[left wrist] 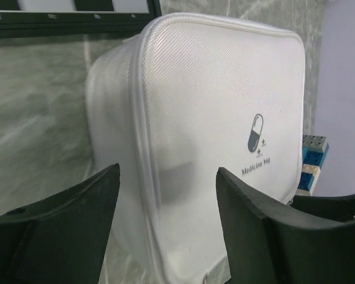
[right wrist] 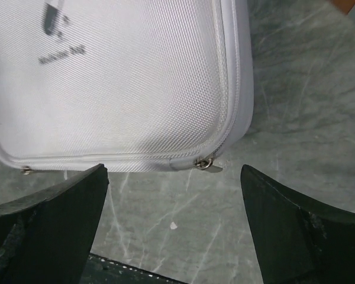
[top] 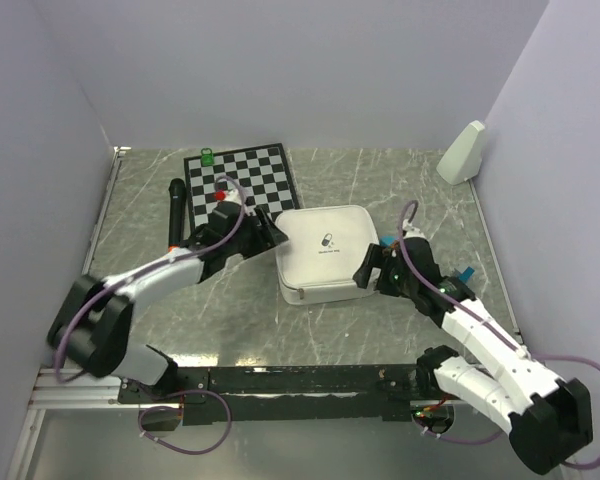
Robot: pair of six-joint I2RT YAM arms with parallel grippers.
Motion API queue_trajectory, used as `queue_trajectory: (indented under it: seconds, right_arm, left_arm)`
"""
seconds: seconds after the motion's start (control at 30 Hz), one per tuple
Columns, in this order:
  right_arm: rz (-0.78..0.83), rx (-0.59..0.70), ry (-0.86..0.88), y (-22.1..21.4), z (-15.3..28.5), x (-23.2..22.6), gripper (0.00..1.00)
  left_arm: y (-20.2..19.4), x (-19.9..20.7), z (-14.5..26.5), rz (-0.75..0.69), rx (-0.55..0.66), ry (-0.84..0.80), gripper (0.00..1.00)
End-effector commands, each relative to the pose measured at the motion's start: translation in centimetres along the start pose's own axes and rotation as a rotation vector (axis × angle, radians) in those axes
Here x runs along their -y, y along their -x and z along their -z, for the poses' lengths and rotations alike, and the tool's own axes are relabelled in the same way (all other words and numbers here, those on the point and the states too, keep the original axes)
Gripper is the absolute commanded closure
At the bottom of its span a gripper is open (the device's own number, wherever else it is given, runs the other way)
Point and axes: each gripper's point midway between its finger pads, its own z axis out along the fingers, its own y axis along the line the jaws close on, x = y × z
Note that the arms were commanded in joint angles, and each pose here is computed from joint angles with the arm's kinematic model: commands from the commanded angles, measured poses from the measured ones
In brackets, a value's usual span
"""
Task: Organize the medicine kit
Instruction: Adjust the medicine box at the center of the board.
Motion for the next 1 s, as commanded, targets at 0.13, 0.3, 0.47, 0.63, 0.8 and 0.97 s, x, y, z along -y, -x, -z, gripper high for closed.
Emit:
queue_trajectory:
  seconds: [0.13, 0.3, 0.47, 0.63, 0.8, 0.97]
  right_arm:
    - [0.078, 0.143, 0.166, 4.5, 4.1, -4.8, 0.07]
    - [0.142, 0.051, 0.261, 3.7, 3.4, -8.4, 0.12]
    - [0.149, 0.033, 0.286, 3.1, 2.8, -9.3, 0.12]
    - [0.154, -0.011, 0.265, 2.4, 1.7, -9.2, 0.13]
    - [0.161, -0.031, 0.256, 2.1, 1.1, -9.1, 0.13]
    - [0.163, -0.043, 0.271, 1.8, 1.0, -9.4, 0.13]
  left_arm:
    - [1.4, -2.3, 9.4, 0.033, 0.237, 0.066, 0.35]
    - [-1.2, 0.7, 9.3, 0.079, 0.097, -0.082, 0.39]
    - [-3.8, 2.5, 8.8, 0.036, 0.032, -0.096, 0.34]
    - [-6.1, 3.6, 7.2, -0.017, -0.045, -0.071, 0.37]
    - [-8.5, 1.9, 5.5, -0.045, -0.092, 0.023, 0.52]
    - [-8.8, 0.4, 5.4, -0.023, -0.072, 0.06, 0.61]
